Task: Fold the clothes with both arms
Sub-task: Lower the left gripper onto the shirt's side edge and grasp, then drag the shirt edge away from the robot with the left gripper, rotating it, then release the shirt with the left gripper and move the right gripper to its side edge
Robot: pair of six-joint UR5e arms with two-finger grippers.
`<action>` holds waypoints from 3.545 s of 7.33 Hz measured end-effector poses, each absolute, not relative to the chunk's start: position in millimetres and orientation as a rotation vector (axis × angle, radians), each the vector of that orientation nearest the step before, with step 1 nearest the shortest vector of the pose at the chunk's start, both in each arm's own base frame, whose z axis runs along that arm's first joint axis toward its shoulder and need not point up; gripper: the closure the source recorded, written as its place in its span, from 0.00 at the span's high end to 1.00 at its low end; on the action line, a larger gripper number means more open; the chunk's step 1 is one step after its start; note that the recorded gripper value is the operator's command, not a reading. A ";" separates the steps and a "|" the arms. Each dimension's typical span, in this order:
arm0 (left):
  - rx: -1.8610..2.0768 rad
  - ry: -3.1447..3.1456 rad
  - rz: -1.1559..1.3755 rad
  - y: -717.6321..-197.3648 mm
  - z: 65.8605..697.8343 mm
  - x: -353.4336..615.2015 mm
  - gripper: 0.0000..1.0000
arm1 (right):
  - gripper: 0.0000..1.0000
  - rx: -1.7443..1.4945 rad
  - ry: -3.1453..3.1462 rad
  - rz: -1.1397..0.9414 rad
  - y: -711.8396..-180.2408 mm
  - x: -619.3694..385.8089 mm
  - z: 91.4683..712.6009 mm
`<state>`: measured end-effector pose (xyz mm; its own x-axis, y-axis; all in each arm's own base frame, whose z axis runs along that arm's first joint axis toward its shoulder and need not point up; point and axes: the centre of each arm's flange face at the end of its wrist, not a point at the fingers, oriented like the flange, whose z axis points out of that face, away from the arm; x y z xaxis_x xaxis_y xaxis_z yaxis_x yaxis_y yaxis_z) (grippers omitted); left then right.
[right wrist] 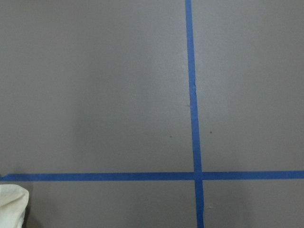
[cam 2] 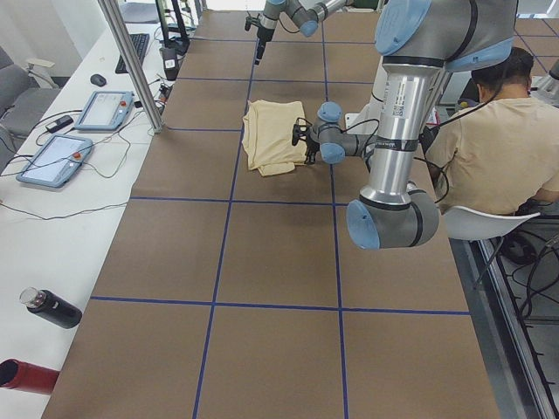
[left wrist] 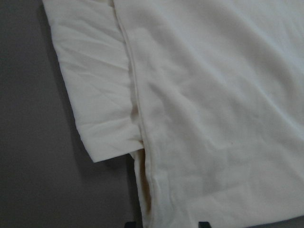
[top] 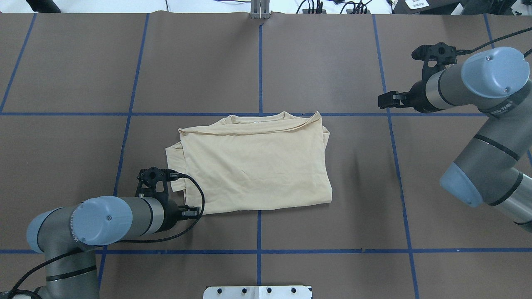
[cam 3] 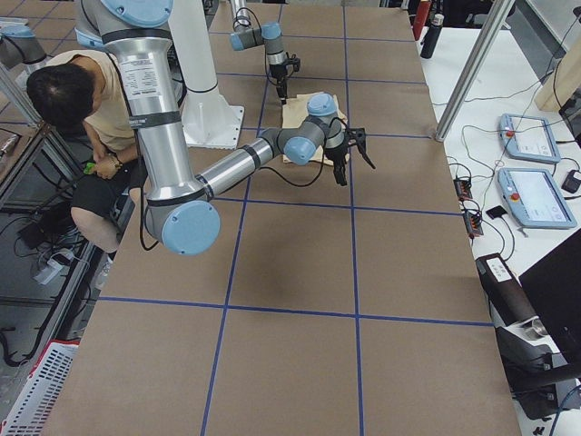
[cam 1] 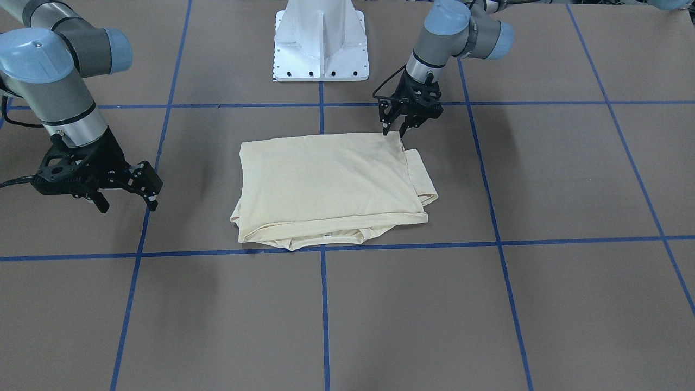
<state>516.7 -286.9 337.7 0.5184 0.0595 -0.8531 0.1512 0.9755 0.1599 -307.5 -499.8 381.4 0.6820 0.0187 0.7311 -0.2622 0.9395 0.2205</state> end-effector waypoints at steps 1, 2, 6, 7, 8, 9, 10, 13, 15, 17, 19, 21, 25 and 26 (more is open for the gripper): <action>0.226 1.027 -0.056 -288.1 336.5 519.6 0.00 | 1.00 0.321 -0.809 0.160 -499.7 -307.5 381.6; 0.227 1.028 -0.058 -289.4 335.7 519.9 0.00 | 1.00 0.321 -0.809 0.160 -499.6 -307.4 381.3; 0.278 0.992 -0.096 -327.6 348.7 490.9 0.00 | 1.00 0.325 -0.813 0.161 -499.8 -307.5 378.5; 0.317 0.952 -0.103 -353.6 361.6 476.8 0.00 | 1.00 0.324 -0.814 0.163 -499.8 -307.9 378.1; 0.366 0.897 -0.103 -388.3 378.1 460.2 0.00 | 1.00 0.323 -0.815 0.166 -499.7 -308.1 377.6; 0.427 0.839 -0.096 -434.6 388.0 443.8 0.00 | 1.00 0.323 -0.815 0.169 -499.6 -308.1 377.3; 0.481 0.789 -0.102 -494.2 384.9 440.1 0.00 | 1.00 0.323 -0.816 0.170 -499.5 -308.1 376.9; 0.556 0.773 -0.144 -637.6 329.1 494.6 0.00 | 1.00 0.323 -0.818 0.169 -498.9 -309.1 375.9; 0.601 0.774 -0.129 -668.6 321.0 490.1 0.99 | 1.00 0.321 -0.818 0.168 -498.6 -310.4 376.3; 0.655 0.719 -0.068 -695.5 328.3 456.6 1.00 | 1.00 0.316 -0.828 0.170 -497.4 -320.1 370.0; 0.664 0.707 0.022 -709.3 336.4 427.0 1.00 | 1.00 0.303 -0.866 0.210 -492.4 -356.7 340.4; 0.673 0.733 0.059 -696.5 357.7 409.5 1.00 | 1.00 0.260 -0.875 0.335 -487.6 -432.3 287.3; 0.683 0.753 0.062 -684.9 367.0 405.9 1.00 | 0.47 0.234 -0.839 0.542 -453.1 -573.2 213.4; 0.683 0.755 0.062 -684.5 366.7 406.3 1.00 | 0.41 0.240 -0.832 0.557 -445.3 -593.0 208.9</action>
